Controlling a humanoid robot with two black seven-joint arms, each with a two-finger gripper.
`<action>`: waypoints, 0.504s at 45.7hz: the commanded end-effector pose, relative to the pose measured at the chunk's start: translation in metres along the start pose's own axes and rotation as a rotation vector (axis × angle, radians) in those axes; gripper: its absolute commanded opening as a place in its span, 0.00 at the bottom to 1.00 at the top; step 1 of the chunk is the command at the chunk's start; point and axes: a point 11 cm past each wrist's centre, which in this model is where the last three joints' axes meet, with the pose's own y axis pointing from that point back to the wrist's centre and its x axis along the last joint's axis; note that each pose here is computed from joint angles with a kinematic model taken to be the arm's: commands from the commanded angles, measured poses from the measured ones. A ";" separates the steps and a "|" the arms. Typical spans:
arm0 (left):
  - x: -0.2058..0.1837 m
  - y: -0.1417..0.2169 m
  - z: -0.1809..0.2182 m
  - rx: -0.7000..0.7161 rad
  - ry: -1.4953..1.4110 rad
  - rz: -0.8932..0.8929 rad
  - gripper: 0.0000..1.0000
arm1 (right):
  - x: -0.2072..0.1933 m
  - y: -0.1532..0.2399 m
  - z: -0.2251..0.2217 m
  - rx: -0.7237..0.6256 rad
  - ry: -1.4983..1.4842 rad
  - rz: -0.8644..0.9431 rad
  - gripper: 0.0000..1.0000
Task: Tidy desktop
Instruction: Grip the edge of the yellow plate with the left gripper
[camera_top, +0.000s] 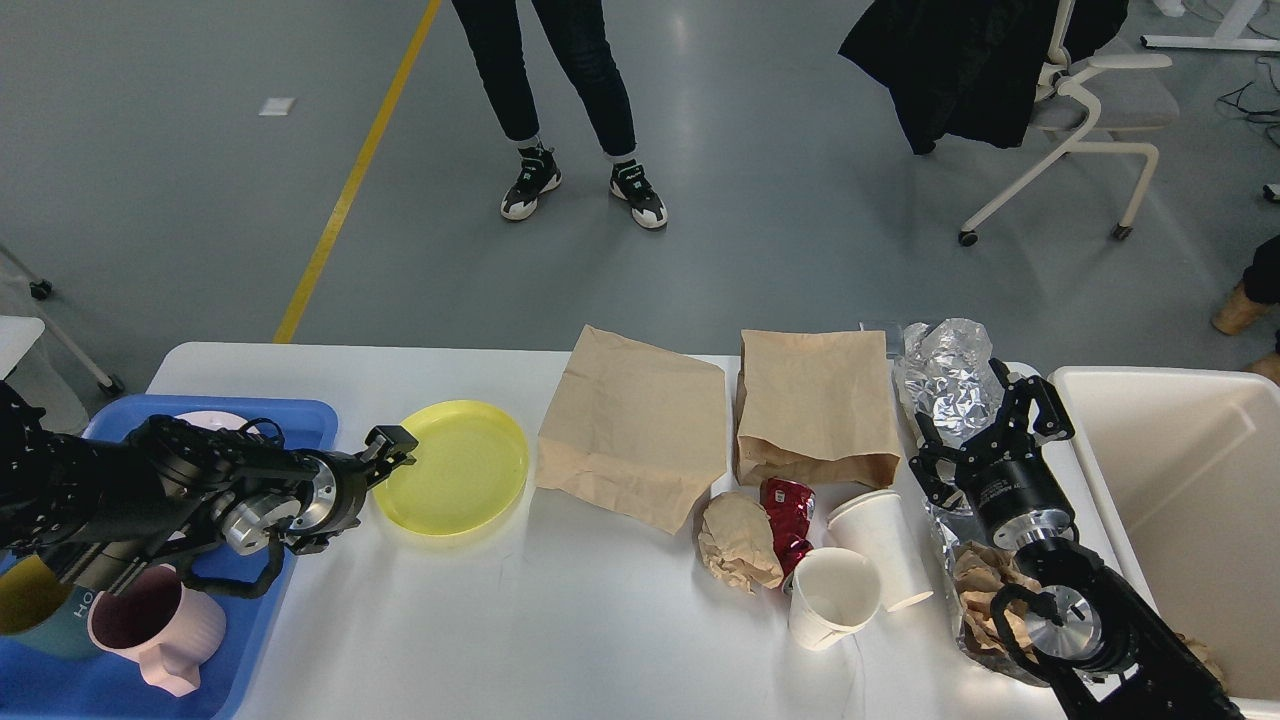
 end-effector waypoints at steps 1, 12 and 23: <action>-0.013 -0.005 0.004 -0.008 -0.037 -0.019 0.90 | 0.000 0.000 0.000 0.001 0.000 0.001 1.00; -0.020 -0.011 -0.006 0.009 -0.021 -0.029 0.85 | 0.000 0.000 0.000 0.001 0.000 0.001 1.00; -0.018 -0.015 -0.018 0.018 0.020 -0.029 0.70 | 0.000 0.000 0.000 0.001 0.000 0.001 1.00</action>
